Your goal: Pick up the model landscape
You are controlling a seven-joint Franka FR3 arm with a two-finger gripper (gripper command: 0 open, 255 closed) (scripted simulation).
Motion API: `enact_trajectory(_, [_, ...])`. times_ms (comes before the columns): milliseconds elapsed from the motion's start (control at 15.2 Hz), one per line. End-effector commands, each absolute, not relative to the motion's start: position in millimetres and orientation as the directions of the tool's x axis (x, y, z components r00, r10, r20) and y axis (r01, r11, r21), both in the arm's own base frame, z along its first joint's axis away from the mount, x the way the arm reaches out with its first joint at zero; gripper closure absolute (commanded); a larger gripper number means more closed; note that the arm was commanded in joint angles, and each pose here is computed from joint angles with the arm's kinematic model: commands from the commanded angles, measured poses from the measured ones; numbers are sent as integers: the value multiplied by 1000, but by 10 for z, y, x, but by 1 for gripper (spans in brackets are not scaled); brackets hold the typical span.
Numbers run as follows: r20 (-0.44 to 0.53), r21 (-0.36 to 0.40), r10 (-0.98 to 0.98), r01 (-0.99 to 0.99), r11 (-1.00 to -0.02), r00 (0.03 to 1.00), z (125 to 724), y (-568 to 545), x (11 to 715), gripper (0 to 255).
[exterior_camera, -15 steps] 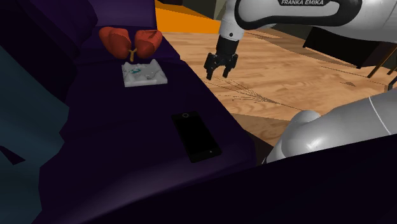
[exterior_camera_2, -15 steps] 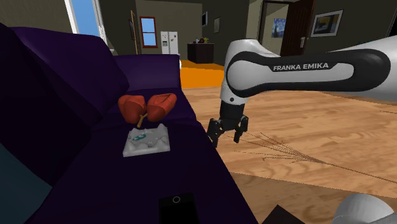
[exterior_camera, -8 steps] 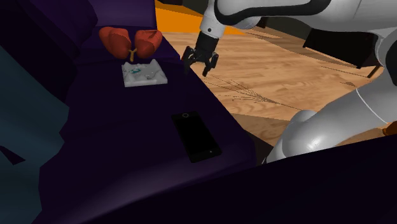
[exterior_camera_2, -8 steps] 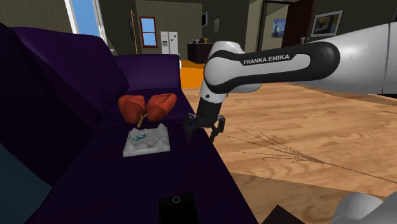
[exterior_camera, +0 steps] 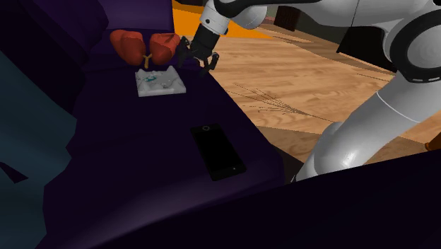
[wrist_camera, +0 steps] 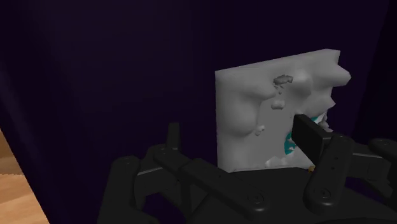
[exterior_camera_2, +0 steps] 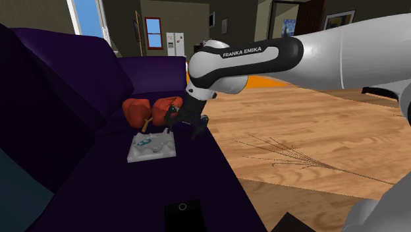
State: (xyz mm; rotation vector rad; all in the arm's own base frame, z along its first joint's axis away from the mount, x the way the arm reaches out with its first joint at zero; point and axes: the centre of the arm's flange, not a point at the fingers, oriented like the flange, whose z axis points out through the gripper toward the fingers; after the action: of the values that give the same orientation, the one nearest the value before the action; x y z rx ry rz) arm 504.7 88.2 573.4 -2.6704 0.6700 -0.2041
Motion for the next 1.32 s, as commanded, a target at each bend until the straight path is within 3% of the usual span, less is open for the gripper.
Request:
enact_trajectory(0, [42, -435, -510, -444, -783, 859, 5763, 980, 5232, 0])
enact_trajectory(726, [39, -455, -524, -452, -767, 851, 5387, 1011, 5328, 0])
enact_trajectory(792, [39, -455, -524, -452, -767, 851, 5386, 1015, 5333, 255])
enact_trajectory(1254, [39, -455, -524, -452, -767, 851, 5383, 1012, 5333, 255])
